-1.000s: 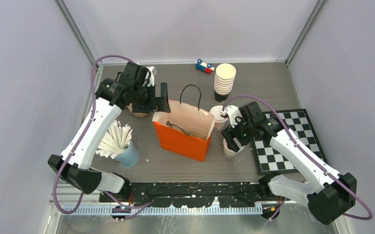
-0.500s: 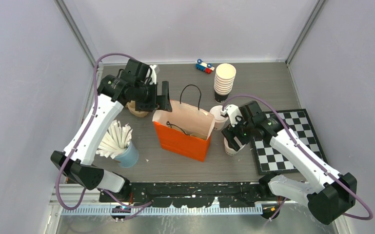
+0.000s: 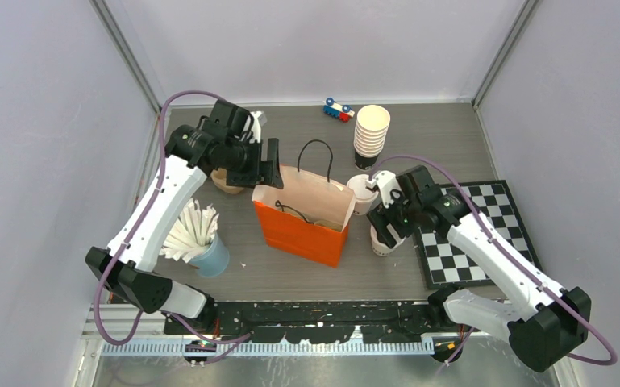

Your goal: Pack the takeout coffee

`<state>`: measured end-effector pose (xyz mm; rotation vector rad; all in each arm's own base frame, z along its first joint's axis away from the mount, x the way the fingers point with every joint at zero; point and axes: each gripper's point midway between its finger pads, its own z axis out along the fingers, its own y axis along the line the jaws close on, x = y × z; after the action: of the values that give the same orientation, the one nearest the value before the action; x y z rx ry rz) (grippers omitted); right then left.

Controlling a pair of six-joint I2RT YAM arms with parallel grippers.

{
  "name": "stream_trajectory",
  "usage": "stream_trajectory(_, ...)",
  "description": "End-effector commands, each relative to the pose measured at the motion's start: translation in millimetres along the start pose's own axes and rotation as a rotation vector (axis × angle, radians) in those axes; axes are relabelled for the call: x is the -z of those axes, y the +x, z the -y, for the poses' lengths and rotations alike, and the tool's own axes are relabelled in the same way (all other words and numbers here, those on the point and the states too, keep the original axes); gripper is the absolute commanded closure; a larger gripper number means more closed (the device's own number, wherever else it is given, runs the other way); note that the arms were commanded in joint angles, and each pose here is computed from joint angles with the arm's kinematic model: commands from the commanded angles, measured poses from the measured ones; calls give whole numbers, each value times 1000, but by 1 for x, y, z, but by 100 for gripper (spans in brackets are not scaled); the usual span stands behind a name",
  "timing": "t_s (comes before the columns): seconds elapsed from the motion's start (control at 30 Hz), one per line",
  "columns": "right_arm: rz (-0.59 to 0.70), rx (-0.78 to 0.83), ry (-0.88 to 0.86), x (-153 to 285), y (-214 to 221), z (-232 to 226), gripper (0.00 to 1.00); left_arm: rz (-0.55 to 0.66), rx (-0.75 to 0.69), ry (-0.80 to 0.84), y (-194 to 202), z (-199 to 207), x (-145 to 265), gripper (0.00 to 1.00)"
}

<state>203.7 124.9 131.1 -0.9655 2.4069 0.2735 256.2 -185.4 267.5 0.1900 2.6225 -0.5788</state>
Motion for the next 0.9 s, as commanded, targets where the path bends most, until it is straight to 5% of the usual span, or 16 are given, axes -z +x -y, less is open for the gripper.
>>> stream_trajectory(0.0,77,-13,78,35,-36,13,27,53,-39,-16,-13,-2,5,23)
stream_trajectory(0.13,82,-31,137,66,-52,23,27,33,-70,-41,-11,-5,7,28)
stream_trajectory(0.43,220,-132,272,149,-94,37,28,50,-52,3,-12,8,12,90)
stream_trajectory(0.57,320,-110,260,189,-121,33,29,73,16,91,-11,27,10,99)
stream_trajectory(0.87,488,-96,203,241,-162,21,29,136,217,202,-22,50,3,100)
